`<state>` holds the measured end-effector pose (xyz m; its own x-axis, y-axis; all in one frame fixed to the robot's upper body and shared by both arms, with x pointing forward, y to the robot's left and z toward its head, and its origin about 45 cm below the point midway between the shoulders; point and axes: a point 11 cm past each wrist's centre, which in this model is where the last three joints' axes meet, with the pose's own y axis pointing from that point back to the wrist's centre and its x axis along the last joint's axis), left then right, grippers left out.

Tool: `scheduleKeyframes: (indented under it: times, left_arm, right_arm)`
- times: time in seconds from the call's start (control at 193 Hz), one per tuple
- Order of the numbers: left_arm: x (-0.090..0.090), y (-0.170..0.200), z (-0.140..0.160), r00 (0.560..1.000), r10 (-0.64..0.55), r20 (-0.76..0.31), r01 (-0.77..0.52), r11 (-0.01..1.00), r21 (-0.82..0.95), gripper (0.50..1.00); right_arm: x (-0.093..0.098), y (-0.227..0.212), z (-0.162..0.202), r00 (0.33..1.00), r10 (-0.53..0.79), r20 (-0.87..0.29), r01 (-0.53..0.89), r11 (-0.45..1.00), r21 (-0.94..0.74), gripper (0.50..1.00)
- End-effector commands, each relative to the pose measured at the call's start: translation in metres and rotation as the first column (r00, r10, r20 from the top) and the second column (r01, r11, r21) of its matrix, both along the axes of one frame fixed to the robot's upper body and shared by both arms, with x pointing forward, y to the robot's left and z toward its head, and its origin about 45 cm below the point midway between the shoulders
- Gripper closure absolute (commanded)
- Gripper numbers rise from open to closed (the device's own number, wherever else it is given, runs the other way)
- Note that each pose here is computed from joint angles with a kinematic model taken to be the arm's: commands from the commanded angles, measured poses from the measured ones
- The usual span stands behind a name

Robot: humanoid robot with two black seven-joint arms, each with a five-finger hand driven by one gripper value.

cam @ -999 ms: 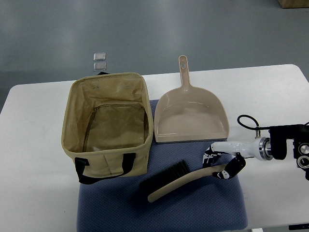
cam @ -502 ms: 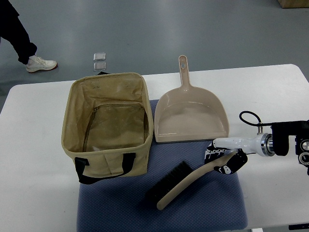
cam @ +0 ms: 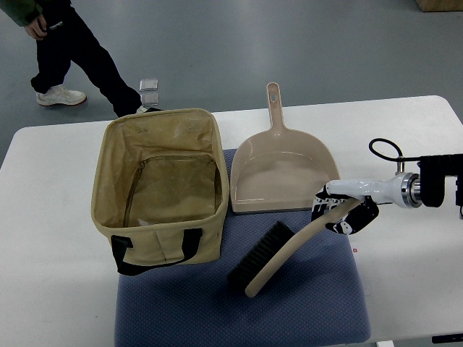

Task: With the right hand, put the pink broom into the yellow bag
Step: 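Lift the brush with the right hand over the dustpan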

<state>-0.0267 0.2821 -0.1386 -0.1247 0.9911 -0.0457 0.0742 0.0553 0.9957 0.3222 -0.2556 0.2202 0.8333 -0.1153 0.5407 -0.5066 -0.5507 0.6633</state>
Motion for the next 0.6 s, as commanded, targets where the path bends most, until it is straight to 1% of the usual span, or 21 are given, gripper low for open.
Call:
scheduleKeyframes:
  times: [0.0,0.259,0.404,0.595]
  left_arm:
    - [0.0,0.0,0.0,1.0,-0.001,0.0,0.001,1.0,0.0,0.5]
    - [0.0,0.0,0.0,1.0,-0.001,0.0,0.001,1.0,0.0,0.5]
    - [0.0,0.0,0.0,1.0,0.0,0.0,0.0,1.0,0.0,0.5]
    - [0.0,-0.001,0.0,1.0,-0.001,0.0,0.001,1.0,-0.002,0.5]
  right_arm:
    - [0.007,-0.001,0.015,1.0,-0.01,0.015,0.009,1.0,0.024,1.0]
    - [0.024,-0.012,0.054,0.996,-0.063,0.057,0.059,0.995,0.081,1.0]
    - [0.033,-0.022,0.091,0.993,-0.079,0.088,0.068,0.991,0.115,1.0]
    - [0.041,-0.03,0.138,0.986,-0.091,0.14,0.066,0.982,0.175,1.0]
